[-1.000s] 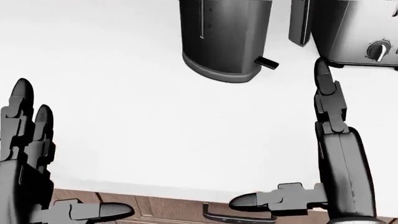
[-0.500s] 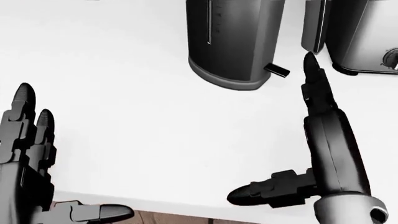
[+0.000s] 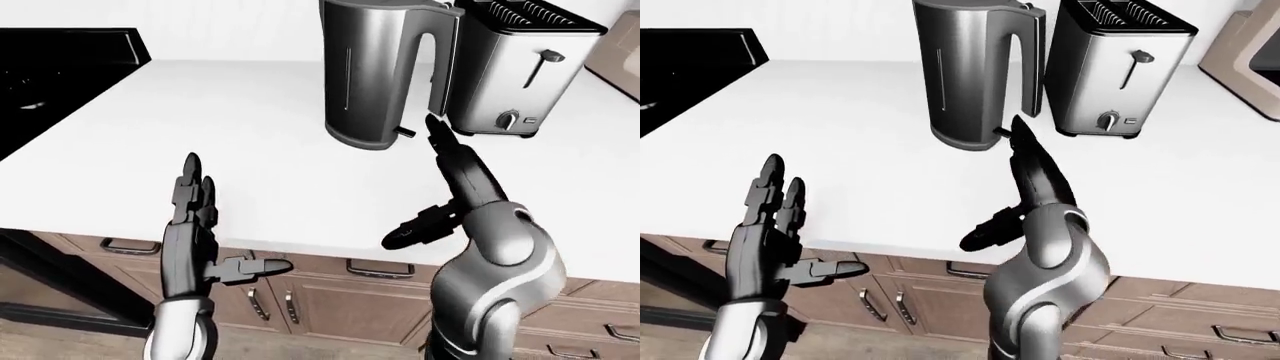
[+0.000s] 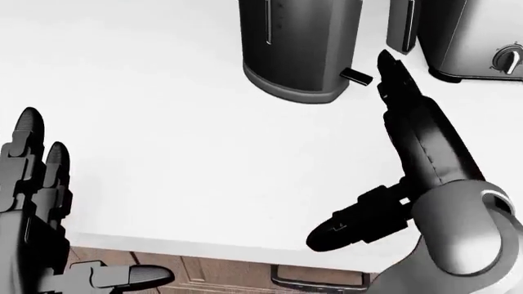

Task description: Press down the lever to turn on the electric kettle.

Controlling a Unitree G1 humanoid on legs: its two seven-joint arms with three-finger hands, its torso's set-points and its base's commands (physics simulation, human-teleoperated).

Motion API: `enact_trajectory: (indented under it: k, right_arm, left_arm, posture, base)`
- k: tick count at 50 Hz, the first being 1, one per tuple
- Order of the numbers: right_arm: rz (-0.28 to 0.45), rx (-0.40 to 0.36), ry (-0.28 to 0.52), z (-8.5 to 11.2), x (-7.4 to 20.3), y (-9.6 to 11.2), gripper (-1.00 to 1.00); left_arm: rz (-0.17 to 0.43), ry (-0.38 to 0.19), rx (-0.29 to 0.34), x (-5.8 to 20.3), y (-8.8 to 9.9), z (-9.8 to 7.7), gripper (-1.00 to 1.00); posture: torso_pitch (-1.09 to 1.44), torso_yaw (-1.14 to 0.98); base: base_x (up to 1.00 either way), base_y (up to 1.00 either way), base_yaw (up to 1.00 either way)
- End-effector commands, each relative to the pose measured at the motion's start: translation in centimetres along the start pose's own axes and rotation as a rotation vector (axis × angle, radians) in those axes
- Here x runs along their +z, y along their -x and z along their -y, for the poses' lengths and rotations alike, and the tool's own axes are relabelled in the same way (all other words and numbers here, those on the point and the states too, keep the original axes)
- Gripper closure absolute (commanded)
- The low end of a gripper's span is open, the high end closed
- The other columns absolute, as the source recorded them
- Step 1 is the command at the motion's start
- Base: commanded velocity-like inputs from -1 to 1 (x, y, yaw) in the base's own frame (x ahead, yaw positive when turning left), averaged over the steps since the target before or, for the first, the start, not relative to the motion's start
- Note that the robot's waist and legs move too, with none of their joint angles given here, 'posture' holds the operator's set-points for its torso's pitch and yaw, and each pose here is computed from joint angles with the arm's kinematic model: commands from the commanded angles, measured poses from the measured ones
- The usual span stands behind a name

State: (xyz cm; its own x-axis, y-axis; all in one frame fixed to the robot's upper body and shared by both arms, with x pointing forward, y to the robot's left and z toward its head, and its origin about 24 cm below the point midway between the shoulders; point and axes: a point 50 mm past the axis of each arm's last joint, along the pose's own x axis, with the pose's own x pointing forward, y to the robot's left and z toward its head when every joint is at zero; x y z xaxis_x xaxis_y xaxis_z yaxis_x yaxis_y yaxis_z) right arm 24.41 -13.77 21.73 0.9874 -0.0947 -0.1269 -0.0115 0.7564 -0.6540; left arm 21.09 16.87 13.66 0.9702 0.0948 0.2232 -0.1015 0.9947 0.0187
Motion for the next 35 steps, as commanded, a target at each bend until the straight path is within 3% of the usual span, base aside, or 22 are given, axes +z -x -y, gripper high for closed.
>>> enact_trajectory:
  k: [1, 20, 35]
  right_arm:
    - [0.025, 0.001, 0.032, 0.5, 1.0, 0.2, -1.0]
    - [-0.09, 0.048, 0.193, 3.3, 3.7, -0.3, -1.0]
    - [-0.134, 0.121, 0.339, 3.1, 5.0, -1.7, -1.0]
  left_arm:
    - [0.081, 0.002, -0.002, 1.4, 0.0, 0.0, -1.0]
    - [0.078, 0.008, 0.0, 1.4, -0.2, -0.1, -1.0]
    - [0.079, 0.011, 0.003, 1.5, -0.2, -0.2, -1.0]
  posture:
    - [0.0, 0.0]
    - [0.0, 0.0]
    - [0.0, 0.0]
  base:
    - [0.0, 0.0, 0.0]
    - [0.0, 0.0, 0.0]
    - [0.0, 0.0, 0.0]
